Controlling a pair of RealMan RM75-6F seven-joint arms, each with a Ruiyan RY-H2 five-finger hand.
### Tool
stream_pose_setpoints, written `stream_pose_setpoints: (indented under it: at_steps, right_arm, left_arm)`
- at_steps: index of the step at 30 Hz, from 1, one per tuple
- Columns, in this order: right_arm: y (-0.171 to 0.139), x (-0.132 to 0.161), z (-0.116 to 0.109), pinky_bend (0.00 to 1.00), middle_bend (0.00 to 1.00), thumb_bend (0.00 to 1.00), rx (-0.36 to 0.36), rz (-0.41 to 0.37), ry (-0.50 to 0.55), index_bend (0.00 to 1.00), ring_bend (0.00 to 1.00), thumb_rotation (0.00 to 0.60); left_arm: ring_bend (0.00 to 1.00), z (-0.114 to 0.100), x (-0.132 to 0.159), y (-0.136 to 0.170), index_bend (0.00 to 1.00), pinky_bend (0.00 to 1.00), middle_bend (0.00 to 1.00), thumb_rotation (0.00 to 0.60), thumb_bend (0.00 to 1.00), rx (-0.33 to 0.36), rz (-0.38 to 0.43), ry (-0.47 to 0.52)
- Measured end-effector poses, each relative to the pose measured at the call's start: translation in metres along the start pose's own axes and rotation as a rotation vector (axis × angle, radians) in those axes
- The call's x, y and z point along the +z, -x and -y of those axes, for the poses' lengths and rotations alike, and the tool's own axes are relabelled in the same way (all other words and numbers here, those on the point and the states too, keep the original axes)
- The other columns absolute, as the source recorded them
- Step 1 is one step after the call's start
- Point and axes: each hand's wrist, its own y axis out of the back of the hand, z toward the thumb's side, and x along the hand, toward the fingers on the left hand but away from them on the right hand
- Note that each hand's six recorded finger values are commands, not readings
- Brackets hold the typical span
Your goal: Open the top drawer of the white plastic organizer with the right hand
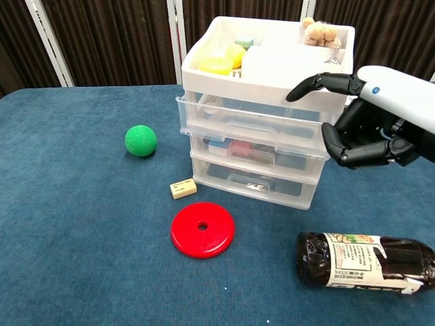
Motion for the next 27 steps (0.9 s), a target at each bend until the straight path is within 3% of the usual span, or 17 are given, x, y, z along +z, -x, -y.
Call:
stream_pose_setpoints:
  at_steps: [13, 27]
  right_arm:
    - [-0.007, 0.001, 0.002, 0.89, 0.94, 0.71, 0.006, -0.013, -0.125, 0.16, 0.87, 0.6]
    - [-0.011, -0.011, 0.003, 0.89, 0.95, 0.71, 0.044, 0.037, -0.187, 0.14, 0.88, 0.6]
  left_arm:
    - [0.0, 0.0, 0.0, 0.0, 0.01, 0.05, 0.0, 0.6, 0.04, -0.002, 0.0, 0.0]
    - [0.0, 0.0, 0.002, 0.001, 0.01, 0.05, 0.0, 0.6, 0.04, 0.005, 0.006, -0.001]
